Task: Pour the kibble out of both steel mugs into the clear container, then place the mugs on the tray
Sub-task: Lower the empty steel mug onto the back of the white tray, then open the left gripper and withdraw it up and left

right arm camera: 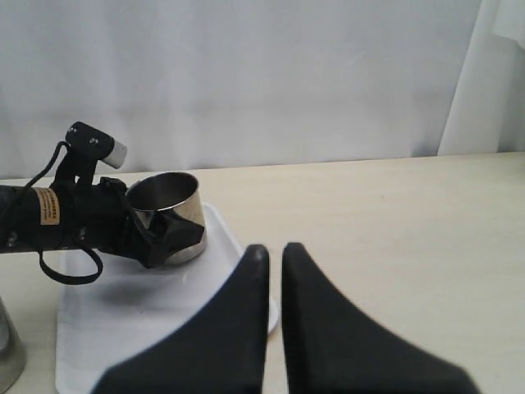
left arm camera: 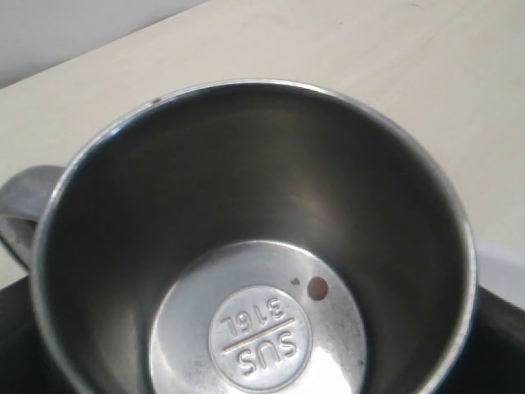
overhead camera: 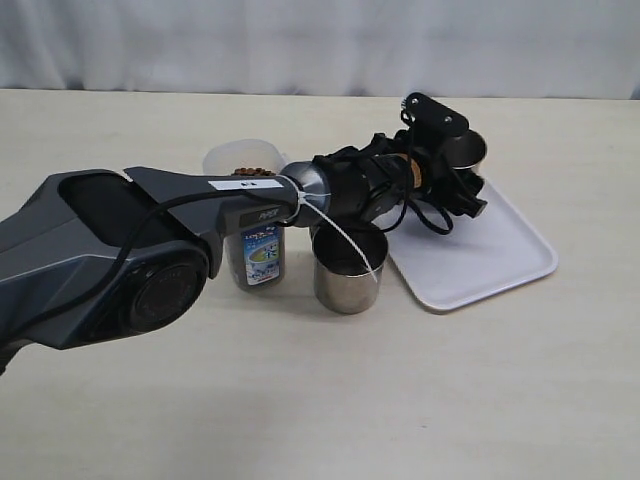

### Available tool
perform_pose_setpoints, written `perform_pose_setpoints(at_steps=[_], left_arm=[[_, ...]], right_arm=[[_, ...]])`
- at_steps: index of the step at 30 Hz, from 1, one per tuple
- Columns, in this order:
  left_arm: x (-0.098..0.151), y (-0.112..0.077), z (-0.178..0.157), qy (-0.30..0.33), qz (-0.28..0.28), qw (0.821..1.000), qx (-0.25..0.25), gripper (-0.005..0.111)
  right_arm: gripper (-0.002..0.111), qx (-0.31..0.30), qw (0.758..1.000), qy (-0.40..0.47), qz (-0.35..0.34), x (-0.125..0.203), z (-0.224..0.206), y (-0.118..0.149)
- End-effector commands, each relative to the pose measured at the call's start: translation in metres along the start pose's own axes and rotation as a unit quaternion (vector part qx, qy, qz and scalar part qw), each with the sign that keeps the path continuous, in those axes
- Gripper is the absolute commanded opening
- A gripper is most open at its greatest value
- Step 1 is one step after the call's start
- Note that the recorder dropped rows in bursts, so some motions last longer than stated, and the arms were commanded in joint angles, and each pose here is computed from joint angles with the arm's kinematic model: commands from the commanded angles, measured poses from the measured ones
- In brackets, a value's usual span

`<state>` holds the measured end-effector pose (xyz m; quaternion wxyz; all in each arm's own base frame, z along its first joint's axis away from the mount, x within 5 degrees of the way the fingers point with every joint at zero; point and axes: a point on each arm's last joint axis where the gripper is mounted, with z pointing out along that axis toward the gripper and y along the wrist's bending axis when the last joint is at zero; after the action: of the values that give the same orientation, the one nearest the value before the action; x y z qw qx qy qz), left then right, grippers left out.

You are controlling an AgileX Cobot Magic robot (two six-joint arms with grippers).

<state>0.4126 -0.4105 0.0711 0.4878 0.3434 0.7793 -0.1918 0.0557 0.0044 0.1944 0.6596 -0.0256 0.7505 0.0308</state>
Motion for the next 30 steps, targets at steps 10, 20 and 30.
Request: perform_pose_setpoints(at_steps=[10,20,30], left_arm=[[-0.019,0.002,-0.008,-0.008,-0.002,1.0,-0.004,0.08],[-0.05,0.005,-0.028,0.007,-0.002,1.0,-0.014,0.086],[-0.113,0.014,-0.089,0.084,-0.036,0.995,-0.046,0.086]], right_arm=[[0.005,0.0,1.0,-0.001,-0.004,0.001,0.0,0.0],[0.005,0.0,1.0,-0.001,-0.004,0.001,0.0,0.0],[0.005,0.0,1.0,-0.001,-0.004,0.001,0.0,0.0]])
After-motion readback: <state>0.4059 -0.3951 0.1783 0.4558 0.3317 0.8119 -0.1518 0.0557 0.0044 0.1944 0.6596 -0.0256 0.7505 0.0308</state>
